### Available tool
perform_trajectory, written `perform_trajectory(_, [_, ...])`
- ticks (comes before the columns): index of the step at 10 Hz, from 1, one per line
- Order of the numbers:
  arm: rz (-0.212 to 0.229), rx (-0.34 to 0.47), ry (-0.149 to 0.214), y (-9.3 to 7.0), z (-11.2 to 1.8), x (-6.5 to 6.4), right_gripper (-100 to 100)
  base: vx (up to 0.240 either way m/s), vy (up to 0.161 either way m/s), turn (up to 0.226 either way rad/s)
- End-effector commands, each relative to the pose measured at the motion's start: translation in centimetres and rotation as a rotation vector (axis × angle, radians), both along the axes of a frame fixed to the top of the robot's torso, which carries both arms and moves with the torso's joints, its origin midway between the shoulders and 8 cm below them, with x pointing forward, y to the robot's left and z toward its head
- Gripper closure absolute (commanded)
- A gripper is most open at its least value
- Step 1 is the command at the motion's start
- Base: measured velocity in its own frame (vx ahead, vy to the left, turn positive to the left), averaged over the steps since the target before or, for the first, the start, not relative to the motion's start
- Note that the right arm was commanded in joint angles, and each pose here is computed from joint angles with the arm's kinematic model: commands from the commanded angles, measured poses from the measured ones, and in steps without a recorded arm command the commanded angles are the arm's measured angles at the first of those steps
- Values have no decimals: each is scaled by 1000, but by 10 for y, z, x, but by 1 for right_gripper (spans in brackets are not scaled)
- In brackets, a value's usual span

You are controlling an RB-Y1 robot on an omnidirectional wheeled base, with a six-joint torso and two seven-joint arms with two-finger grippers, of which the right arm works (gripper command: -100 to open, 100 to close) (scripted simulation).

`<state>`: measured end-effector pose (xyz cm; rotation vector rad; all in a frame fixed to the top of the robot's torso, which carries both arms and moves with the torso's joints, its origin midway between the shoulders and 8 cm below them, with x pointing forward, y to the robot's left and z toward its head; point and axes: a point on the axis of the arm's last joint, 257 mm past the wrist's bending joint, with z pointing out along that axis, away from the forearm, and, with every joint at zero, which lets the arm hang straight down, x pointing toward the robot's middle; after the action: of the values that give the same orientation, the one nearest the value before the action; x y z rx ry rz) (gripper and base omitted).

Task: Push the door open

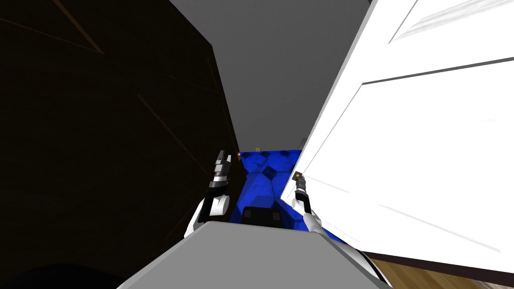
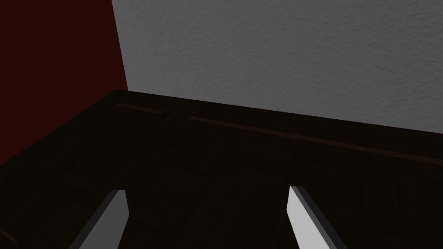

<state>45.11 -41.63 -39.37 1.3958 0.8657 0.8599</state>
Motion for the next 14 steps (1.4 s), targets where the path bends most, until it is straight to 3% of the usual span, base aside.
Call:
perform_trajectory(1, [-18, -4, -6, -6, 3, -1, 100, 199, -14, -64])
perform_trajectory(10, [-138, -2, -5, -41, 3, -20, 100, 189, -14, -59])
perform_trajectory(13, [-148, 2, 4, -43, -2, -23, 100, 155, -11, -49])
perform_trajectory(14, [-175, -1, -1, -53, 1, -28, 100, 109, -9, -33])
